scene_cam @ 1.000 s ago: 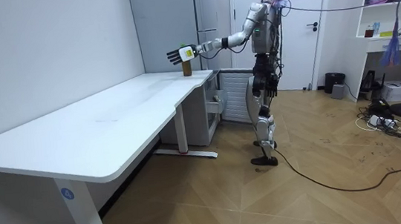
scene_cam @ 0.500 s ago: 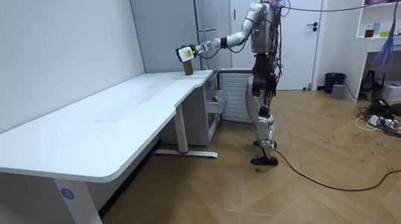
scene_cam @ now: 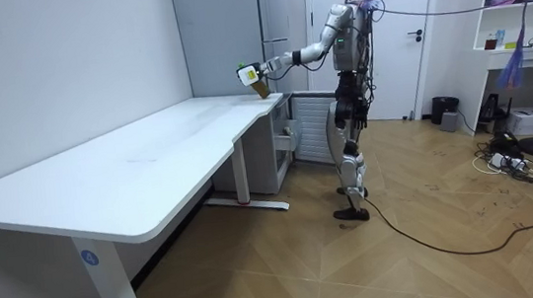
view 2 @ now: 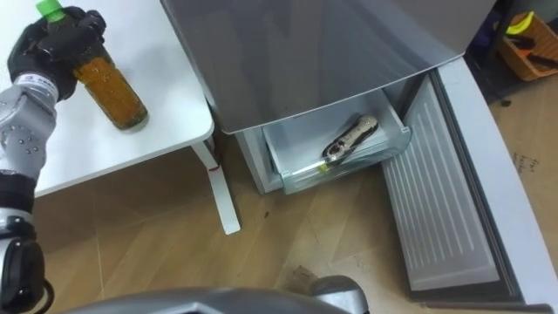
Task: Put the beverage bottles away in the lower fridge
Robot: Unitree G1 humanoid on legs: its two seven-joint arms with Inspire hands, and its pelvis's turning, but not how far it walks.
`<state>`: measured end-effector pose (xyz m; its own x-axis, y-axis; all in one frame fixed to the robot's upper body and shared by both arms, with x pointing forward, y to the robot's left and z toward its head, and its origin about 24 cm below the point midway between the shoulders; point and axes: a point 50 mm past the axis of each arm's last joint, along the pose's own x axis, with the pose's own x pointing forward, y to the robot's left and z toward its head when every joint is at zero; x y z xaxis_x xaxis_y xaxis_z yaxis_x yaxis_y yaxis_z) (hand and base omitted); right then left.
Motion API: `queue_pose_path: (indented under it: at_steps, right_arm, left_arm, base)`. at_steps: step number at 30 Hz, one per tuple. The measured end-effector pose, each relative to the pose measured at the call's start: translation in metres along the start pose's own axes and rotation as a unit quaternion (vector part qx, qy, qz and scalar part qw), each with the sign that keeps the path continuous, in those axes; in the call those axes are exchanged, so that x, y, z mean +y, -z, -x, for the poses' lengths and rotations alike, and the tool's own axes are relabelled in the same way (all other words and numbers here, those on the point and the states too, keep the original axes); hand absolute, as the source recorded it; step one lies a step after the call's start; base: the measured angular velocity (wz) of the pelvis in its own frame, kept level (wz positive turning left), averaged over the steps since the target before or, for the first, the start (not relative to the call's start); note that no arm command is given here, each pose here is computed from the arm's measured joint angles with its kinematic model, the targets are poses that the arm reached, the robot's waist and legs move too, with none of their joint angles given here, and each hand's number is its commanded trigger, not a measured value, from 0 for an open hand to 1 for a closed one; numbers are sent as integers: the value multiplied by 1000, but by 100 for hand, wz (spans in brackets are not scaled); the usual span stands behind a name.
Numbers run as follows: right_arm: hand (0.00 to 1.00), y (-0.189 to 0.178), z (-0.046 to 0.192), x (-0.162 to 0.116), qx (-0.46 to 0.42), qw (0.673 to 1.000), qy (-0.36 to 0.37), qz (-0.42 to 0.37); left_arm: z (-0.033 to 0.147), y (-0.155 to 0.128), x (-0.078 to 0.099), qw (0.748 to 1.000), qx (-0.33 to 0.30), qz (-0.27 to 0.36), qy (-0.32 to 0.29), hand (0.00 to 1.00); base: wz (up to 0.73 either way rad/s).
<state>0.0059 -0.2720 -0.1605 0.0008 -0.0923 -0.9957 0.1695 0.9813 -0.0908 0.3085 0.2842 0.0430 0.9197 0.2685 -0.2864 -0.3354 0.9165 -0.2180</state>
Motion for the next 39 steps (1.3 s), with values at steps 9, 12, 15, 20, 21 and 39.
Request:
queue_pose_path:
  at_steps: [9, 12, 15, 20, 21, 39]
  right_arm:
    - [0, -6, 0, 1, 2, 1000, -2, 5]
    - [0, -7, 0, 1, 0, 1000, -1, 6]
    - [0, -9, 0, 3, -2, 1000, 1, 7]
    - [0, -11, 0, 4, -7, 1000, 2, 15]
    - [0, -11, 0, 4, -6, 1000, 4, 18]
    - [0, -27, -2, 18, -23, 997, 11, 76]
  left_arm:
    - [0, 1, -1, 1000, 9, -9, 5, 100]
    - [0, 0, -2, 1000, 6, -9, 5, 100]
    - [1, -5, -6, 1000, -5, -8, 6, 100]
    - [3, -12, -17, 1000, -25, -3, 16, 100]
    - [4, -12, -20, 999, -28, 1, 19, 100]
    - [54, -20, -62, 989, -120, 2, 92, 100]
  base:
    - [1]
    - [0]
    - [3]
    - [1]
    - [0]
    - [7]
